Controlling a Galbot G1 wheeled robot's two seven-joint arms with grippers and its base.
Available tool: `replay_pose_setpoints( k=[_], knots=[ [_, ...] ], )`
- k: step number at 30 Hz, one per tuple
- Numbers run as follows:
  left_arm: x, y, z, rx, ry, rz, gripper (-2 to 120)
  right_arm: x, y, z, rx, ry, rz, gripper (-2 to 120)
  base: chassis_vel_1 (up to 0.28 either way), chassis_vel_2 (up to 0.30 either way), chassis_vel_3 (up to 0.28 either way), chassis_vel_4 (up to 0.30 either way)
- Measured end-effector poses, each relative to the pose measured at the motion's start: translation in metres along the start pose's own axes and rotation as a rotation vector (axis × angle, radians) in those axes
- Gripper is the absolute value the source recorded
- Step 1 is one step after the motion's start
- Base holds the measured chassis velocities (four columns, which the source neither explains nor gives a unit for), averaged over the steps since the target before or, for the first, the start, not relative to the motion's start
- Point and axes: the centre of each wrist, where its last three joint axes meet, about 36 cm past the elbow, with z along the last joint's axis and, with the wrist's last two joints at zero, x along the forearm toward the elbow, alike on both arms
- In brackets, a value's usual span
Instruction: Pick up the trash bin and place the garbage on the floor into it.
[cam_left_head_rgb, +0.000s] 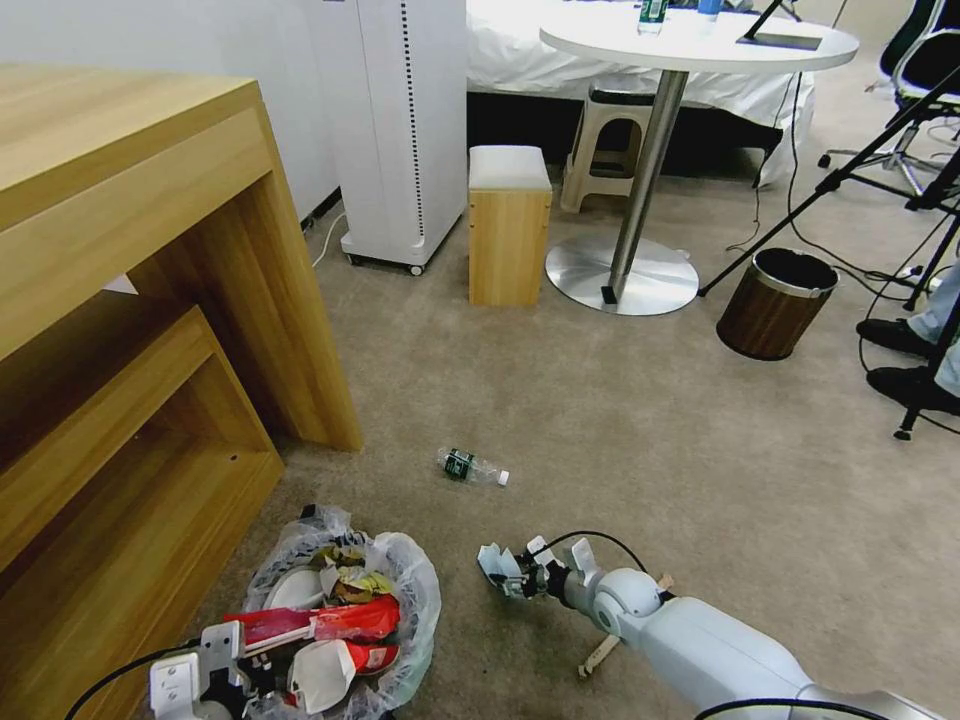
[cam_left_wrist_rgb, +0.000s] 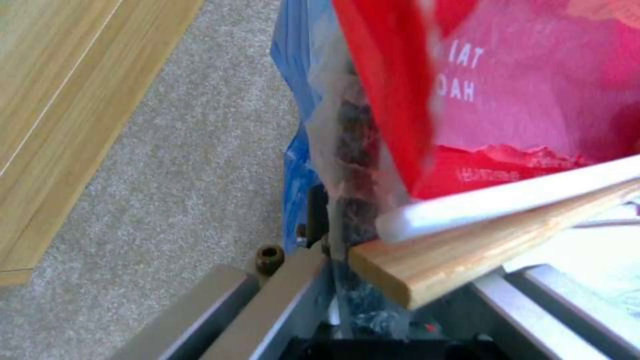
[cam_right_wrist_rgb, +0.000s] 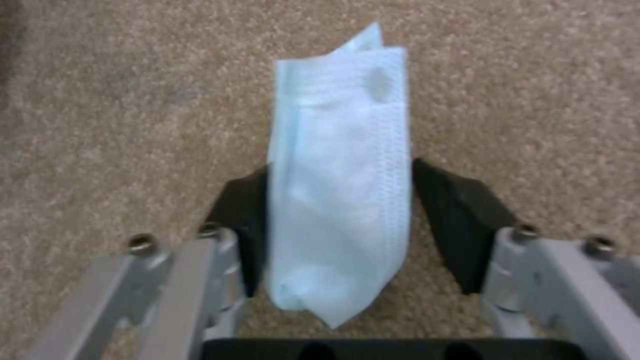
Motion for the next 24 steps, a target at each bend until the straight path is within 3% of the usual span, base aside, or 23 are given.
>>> replay_pose_setpoints(
  k=[14, 24],
  knots=[
    [0.006, 0.003, -0.007, 0.021, 0.017, 0.008, 0, -0.007, 0.002, -0.01, 0.016, -0.026, -0.002, 0, 0.0, 0.0, 0.0, 0.0],
    [0.024, 0.007, -0.026, 0.05, 0.007, 0.025, 0, -0.009, 0.006, -0.007, 0.023, -0.027, -0.008, 0, 0.0, 0.0, 0.0, 0.0]
  ],
)
